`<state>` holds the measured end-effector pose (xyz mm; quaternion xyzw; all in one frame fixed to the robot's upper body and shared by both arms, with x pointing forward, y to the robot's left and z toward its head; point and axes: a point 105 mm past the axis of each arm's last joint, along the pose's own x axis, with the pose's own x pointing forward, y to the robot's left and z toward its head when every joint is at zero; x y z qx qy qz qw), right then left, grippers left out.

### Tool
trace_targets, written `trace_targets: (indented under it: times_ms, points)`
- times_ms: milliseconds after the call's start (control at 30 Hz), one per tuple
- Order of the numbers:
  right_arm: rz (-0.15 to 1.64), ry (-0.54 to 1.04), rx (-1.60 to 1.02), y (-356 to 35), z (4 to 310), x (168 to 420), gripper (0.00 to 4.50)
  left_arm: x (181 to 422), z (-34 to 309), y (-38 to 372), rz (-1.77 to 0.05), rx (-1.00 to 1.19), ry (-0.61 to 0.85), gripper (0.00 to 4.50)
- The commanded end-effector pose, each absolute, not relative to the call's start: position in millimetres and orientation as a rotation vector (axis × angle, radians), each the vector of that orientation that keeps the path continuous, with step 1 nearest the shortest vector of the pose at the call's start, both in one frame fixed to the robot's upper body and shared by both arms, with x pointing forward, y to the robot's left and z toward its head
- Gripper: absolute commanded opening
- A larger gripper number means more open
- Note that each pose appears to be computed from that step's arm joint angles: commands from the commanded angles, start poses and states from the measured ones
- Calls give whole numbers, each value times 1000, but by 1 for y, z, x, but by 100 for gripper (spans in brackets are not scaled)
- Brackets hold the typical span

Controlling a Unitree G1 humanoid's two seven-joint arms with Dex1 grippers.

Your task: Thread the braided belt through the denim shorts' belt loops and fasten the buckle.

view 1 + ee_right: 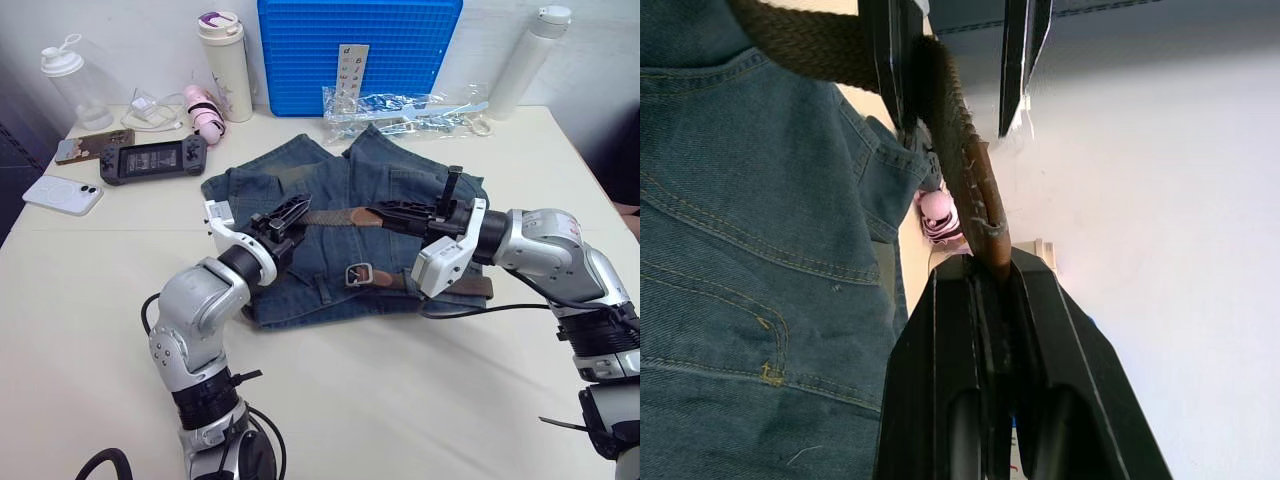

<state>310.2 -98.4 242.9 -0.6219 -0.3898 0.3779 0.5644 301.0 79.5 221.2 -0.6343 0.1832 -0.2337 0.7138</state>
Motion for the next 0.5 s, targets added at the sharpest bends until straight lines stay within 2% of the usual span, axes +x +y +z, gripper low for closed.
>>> trace_targets:
  times_ms: [33,433,500]
  points:
    - [840,-977,-1456,-98,256,306,0,289,225,69,-539,-1445,417,237]
    - [826,-985,-1453,-96,256,308,0,283,220,64,-513,-1433,458,237]
    - [824,-986,-1453,-96,257,307,0,284,218,64,-505,-1424,467,184]
